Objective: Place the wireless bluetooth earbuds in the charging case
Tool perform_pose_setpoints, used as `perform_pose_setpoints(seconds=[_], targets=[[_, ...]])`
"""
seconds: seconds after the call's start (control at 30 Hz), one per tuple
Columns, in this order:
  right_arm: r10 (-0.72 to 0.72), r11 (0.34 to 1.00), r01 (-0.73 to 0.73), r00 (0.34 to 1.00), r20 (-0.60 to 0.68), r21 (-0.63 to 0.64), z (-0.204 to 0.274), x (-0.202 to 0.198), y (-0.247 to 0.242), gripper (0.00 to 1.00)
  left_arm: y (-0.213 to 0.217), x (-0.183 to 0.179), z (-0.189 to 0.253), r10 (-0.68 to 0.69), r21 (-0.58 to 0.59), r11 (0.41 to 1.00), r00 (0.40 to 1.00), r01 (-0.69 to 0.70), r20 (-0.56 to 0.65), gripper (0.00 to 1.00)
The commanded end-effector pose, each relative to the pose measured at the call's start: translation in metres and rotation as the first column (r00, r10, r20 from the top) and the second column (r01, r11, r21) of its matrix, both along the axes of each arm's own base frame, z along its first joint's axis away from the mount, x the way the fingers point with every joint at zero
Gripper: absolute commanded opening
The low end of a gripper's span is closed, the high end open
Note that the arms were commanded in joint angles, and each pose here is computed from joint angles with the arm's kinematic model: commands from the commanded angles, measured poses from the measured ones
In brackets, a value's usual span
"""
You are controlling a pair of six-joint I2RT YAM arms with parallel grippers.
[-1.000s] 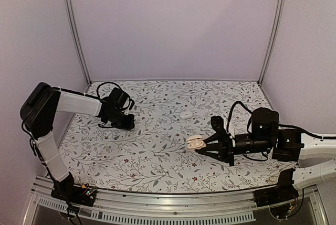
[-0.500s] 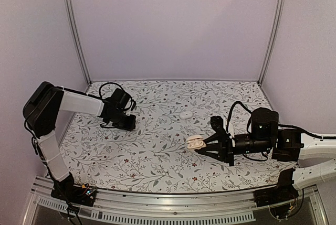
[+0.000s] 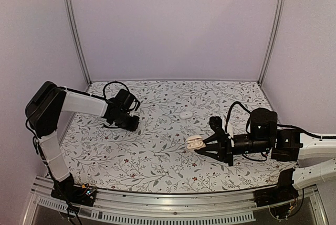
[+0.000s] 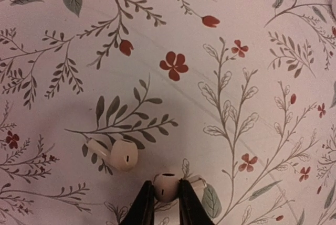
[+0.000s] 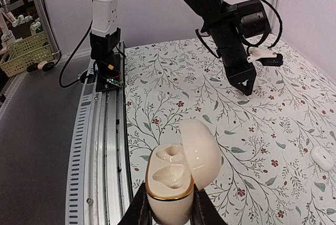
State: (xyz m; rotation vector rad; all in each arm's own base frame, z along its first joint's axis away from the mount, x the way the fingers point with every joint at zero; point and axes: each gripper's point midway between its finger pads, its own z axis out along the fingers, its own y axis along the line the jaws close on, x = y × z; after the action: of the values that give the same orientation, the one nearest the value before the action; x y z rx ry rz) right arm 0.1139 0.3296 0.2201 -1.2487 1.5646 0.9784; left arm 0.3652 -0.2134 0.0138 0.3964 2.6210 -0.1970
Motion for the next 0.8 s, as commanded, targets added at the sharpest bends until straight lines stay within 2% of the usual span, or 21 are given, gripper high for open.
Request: perform_pose_setpoints(seconds=[0.0, 0.37, 0.43, 0.77], targets=[[-0.006, 1.000, 0.006, 1.000, 0.020, 0.022, 0.012, 0.002, 0.003, 0.00, 0.001, -0.006, -0.014, -0.023, 0.068, 0.997, 0.999, 0.025, -0.032, 0.17], [-0.009, 1.000, 0.009, 1.000, 0.020, 0.023, 0.013, 0.002, 0.002, 0.00, 0.004, -0.004, -0.015, -0.022, 0.089, 0.996, 0.999, 0.024, -0.025, 0.18], [-0.009, 1.000, 0.008, 1.000, 0.021, 0.024, 0.013, 0.002, 0.002, 0.00, 0.003, -0.003, -0.013, -0.023, 0.087, 0.996, 1.000, 0.025, -0.020, 0.16], [-0.009, 0.999, 0.008, 1.000, 0.014, 0.033, 0.011, 0.002, 0.003, 0.00, -0.002, -0.001, 0.028, -0.031, 0.020, 0.999, 0.997, 0.030, 0.071, 0.12]])
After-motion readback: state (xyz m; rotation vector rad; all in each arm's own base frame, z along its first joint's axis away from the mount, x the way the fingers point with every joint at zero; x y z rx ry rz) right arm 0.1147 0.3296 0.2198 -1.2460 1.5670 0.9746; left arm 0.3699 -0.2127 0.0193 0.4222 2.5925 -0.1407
